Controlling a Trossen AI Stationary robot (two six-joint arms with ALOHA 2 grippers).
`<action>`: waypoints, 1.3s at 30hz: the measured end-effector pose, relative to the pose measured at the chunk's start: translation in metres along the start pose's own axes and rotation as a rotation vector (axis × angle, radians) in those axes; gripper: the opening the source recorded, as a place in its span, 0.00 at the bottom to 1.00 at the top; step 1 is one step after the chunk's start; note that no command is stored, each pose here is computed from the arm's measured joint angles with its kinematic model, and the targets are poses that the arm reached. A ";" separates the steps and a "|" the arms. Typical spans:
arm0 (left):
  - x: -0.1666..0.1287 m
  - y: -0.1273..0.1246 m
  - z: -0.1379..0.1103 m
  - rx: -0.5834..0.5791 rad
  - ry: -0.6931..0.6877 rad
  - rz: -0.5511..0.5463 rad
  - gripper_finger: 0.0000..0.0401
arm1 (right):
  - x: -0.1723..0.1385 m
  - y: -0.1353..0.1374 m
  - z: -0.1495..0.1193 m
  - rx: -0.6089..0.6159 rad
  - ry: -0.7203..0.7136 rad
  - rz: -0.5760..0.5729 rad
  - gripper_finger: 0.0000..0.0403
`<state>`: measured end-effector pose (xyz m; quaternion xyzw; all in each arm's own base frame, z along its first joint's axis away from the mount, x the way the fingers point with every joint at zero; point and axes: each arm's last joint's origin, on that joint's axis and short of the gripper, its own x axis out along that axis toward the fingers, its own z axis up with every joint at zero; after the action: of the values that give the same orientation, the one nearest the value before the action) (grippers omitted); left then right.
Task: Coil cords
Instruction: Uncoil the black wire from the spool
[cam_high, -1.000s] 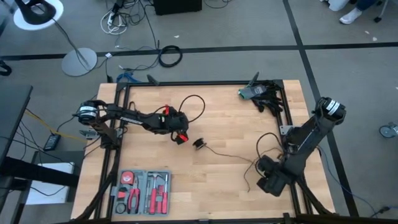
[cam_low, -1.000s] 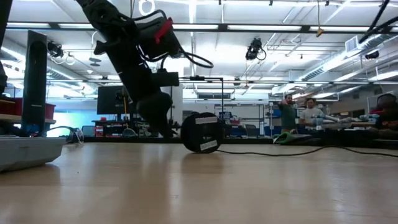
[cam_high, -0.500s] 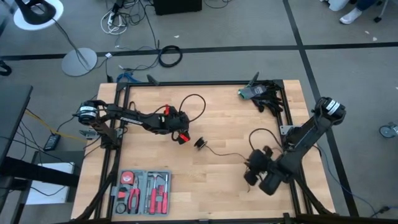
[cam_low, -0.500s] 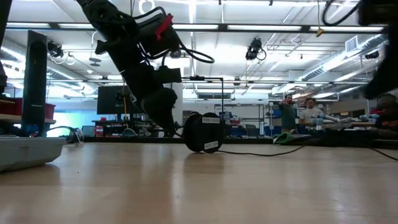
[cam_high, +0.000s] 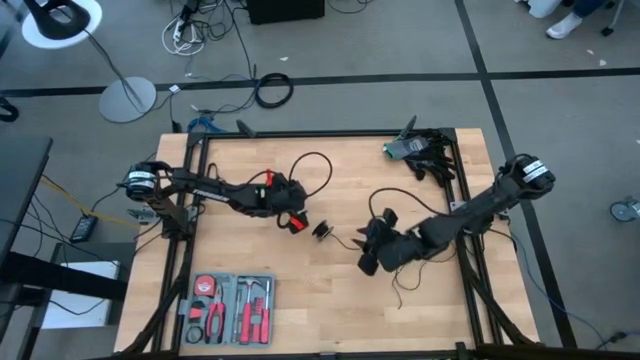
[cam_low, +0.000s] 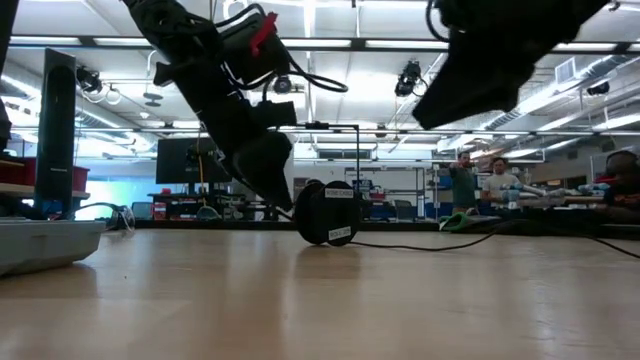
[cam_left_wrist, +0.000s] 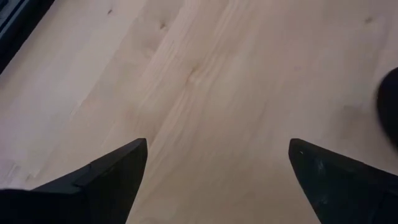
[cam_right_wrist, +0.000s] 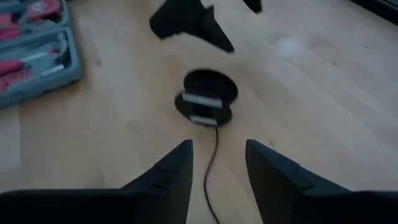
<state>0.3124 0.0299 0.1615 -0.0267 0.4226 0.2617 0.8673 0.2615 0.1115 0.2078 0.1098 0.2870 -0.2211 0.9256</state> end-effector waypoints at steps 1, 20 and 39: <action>-0.001 -0.002 0.001 -0.001 -0.008 -0.011 0.99 | 0.003 -0.002 0.004 0.000 -0.004 0.007 0.36; 0.001 -0.029 0.009 -0.038 -0.132 -0.218 0.98 | 0.072 0.000 -0.024 -0.044 0.110 -0.029 0.33; -0.007 -0.037 0.014 -0.073 -0.181 -0.308 0.98 | 0.071 0.001 -0.020 -0.051 0.090 -0.009 0.32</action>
<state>0.3367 -0.0007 0.1690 -0.0991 0.3241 0.1421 0.9300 0.3044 0.0945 0.1505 0.0947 0.3346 -0.2129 0.9131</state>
